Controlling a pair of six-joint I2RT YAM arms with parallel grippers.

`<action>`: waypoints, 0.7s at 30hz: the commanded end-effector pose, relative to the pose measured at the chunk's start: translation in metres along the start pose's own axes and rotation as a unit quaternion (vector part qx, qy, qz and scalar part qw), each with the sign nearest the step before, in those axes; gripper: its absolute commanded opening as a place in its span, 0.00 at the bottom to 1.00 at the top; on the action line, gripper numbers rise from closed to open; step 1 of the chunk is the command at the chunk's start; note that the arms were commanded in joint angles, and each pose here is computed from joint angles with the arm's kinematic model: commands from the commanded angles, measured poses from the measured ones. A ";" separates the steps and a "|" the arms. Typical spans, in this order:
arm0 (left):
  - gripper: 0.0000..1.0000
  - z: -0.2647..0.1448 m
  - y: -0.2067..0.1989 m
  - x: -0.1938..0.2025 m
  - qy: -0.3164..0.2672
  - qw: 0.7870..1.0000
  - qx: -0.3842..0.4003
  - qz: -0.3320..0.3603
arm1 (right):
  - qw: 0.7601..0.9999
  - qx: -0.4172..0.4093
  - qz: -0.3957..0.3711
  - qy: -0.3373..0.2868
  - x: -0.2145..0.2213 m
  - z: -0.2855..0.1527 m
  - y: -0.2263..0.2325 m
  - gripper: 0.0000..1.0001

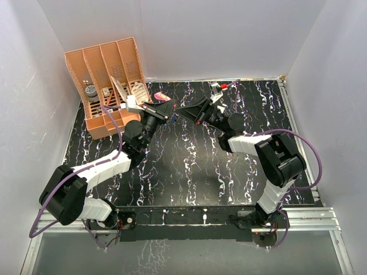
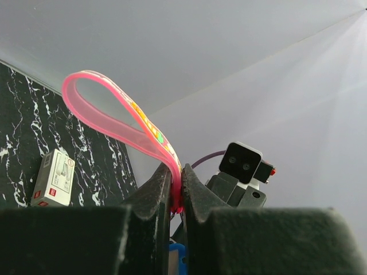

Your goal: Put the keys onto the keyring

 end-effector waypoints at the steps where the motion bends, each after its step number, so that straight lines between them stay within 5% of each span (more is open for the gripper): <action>1: 0.00 -0.001 -0.033 -0.019 -0.025 0.998 0.049 -0.012 | 0.981 -0.150 -0.112 -0.049 -0.020 -0.002 0.070 0.00; 21: 0.00 -0.004 -0.039 -0.021 -0.025 0.998 0.060 -0.017 | 0.986 -0.133 -0.087 -0.055 -0.022 -0.003 0.054 0.00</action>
Point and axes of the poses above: each gripper's point midway between its finger pads, its own z axis out along the fingers, its own y axis along the line the jaws close on, x = y × z, the point moved 3 cm from there along -z, back along the fingers, and after that the axes turned 8 degrees about z, right-handed, at the moved point
